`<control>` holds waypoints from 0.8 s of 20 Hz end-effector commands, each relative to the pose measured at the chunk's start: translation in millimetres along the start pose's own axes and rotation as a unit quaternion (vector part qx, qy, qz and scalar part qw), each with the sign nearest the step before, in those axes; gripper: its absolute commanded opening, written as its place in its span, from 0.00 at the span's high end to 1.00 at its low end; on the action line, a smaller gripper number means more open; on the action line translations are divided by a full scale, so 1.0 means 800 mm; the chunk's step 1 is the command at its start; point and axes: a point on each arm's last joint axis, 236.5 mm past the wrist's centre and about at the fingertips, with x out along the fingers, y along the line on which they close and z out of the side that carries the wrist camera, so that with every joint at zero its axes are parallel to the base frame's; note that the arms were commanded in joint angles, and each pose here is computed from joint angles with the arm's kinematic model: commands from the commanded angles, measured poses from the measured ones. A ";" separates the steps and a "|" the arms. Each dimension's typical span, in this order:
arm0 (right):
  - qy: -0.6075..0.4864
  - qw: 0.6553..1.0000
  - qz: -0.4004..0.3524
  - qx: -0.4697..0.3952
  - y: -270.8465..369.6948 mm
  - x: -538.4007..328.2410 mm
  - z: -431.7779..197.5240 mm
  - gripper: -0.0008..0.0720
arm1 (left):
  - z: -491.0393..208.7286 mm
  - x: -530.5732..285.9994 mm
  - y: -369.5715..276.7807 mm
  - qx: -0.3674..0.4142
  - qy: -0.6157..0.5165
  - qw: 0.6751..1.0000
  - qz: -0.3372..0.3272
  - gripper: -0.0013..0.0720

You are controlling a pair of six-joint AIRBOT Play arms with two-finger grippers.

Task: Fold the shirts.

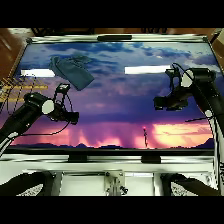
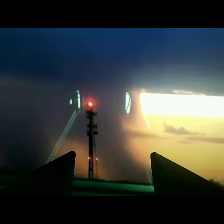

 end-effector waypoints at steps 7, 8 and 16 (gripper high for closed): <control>-0.097 0.995 0.034 0.008 0.019 -0.007 0.058 0.19 | 0.044 -0.006 -0.015 -0.017 -0.072 0.997 -0.026 0.01; -0.101 0.994 0.035 0.009 0.020 -0.007 0.060 0.20 | 0.066 -0.012 -0.010 0.002 -0.102 0.995 -0.021 0.01; -0.098 0.992 0.074 0.019 0.042 -0.009 0.058 0.19 | 0.316 0.005 0.137 -0.171 -0.193 0.966 -0.008 0.00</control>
